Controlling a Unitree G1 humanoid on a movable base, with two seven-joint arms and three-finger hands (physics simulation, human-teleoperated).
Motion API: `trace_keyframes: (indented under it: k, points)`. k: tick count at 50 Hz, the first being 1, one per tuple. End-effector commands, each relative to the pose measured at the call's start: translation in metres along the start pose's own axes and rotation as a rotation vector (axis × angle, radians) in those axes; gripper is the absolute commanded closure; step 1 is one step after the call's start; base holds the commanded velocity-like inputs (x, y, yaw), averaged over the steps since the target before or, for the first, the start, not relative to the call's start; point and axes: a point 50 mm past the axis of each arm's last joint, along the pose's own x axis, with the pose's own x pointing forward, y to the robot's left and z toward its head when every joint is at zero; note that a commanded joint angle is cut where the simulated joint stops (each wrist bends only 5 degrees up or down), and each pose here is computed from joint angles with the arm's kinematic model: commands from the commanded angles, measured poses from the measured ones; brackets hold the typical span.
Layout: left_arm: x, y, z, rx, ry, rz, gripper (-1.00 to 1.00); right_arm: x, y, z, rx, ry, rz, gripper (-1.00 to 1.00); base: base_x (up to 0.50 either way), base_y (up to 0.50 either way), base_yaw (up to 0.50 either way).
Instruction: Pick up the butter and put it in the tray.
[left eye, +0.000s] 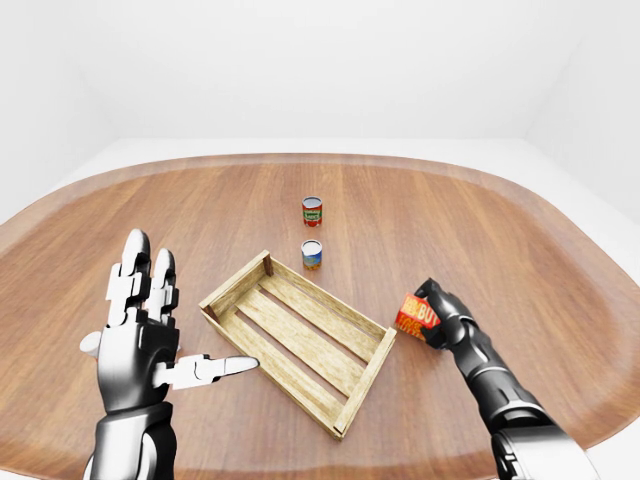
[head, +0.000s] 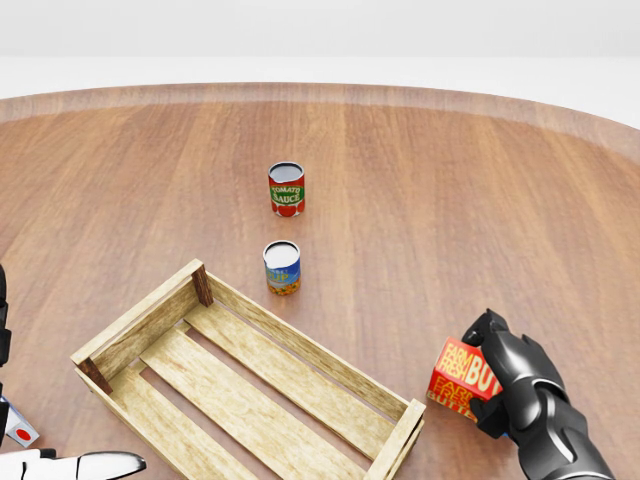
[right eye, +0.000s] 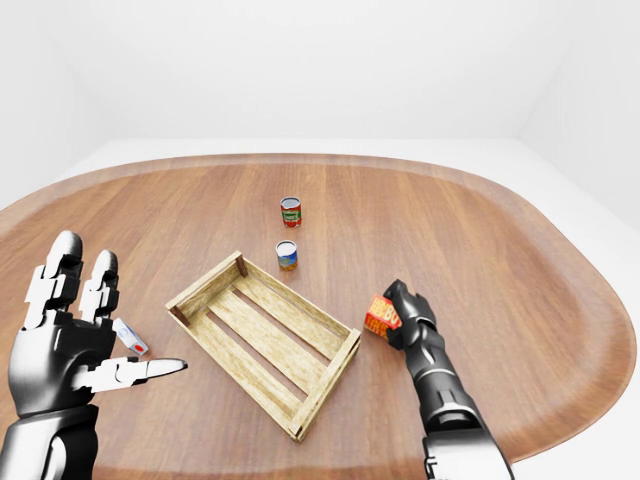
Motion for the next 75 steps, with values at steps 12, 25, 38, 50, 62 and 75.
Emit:
trace_keyframes:
  k: [12,25,38,50,62,75]
  points:
    - [0.0,0.0,0.0,-0.002,-0.003,0.001,-1.0,-0.025,-0.046,0.056,-0.265,-0.226,-0.136,1.0,0.0,0.0,0.0]
    - [0.001,0.001,0.0,-0.003,-0.005,0.004,-1.0,-0.038,-0.064,0.074,-0.409,-0.225,-0.162,1.0,0.0,0.0,0.0]
    - [0.0,0.0,0.0,-0.002,0.0,0.001,-1.0,-0.055,-0.079,0.092,-0.544,-0.195,-0.165,1.0,0.0,0.0,0.0]
    - [0.0,0.001,-0.001,-0.005,0.003,0.003,-1.0,-0.067,-0.085,0.121,-0.604,-0.195,-0.199,1.0,0.0,0.0,0.0]
    - [0.0,0.001,-0.003,-0.007,0.011,0.0,-1.0,-0.07,-0.08,0.145,-0.601,-0.266,-0.204,1.0,0.0,0.0,0.0]
    - [0.0,0.002,-0.003,-0.009,0.012,0.004,-1.0,-0.061,-0.064,0.182,-0.523,-0.429,-0.195,1.0,0.0,0.0,0.0]
